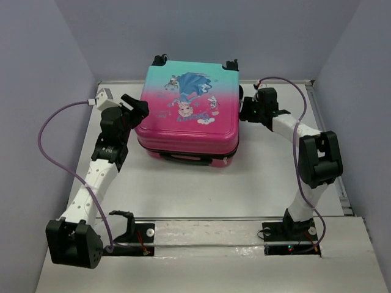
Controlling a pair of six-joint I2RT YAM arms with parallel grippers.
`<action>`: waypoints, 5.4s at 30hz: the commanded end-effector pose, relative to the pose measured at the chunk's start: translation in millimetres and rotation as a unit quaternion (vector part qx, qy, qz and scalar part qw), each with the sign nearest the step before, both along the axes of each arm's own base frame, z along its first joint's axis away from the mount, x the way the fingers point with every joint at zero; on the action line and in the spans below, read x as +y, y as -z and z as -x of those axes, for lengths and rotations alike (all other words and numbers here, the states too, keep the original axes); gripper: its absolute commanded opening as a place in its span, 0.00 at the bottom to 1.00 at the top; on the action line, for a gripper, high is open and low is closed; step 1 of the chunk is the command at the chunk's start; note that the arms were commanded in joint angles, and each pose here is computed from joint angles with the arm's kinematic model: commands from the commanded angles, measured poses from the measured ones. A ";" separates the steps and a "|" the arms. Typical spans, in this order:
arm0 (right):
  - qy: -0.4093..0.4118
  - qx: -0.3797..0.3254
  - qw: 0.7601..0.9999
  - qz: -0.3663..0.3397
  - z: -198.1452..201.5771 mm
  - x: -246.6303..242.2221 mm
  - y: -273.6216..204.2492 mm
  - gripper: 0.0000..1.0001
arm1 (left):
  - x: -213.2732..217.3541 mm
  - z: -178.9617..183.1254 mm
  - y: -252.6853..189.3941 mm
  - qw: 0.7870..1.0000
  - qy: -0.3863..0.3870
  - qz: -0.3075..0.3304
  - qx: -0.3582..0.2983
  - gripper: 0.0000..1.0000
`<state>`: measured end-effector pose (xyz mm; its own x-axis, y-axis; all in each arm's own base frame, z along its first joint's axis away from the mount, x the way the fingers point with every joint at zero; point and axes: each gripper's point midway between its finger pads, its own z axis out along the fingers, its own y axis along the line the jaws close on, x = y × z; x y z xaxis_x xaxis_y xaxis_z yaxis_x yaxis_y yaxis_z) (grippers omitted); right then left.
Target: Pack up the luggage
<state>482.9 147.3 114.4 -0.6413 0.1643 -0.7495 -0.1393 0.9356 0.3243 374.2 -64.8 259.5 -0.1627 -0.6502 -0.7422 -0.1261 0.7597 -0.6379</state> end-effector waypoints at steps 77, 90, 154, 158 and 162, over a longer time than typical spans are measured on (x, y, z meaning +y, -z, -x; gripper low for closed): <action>-0.041 -0.167 0.981 -0.085 243.1 133.4 -46.4 0.07 | -307.0 33.7 78.1 0.935 0.352 -0.040 0.019 0.28; -0.028 -0.109 0.991 -0.076 263.8 79.0 -18.7 0.07 | -151.7 107.1 -4.4 0.966 0.238 -0.103 -0.018 0.79; -0.103 -0.172 0.979 -0.037 243.7 123.5 -81.1 0.07 | -70.3 -44.0 -28.5 0.990 0.143 -0.001 0.017 0.75; -0.025 -0.154 0.987 -0.045 219.9 60.9 -54.3 0.24 | -75.4 -37.3 -28.7 0.988 0.146 0.052 -0.016 0.74; 0.037 -0.160 0.985 -0.056 196.0 12.5 -43.3 0.48 | -70.0 -15.6 24.2 0.988 0.133 0.075 0.015 0.74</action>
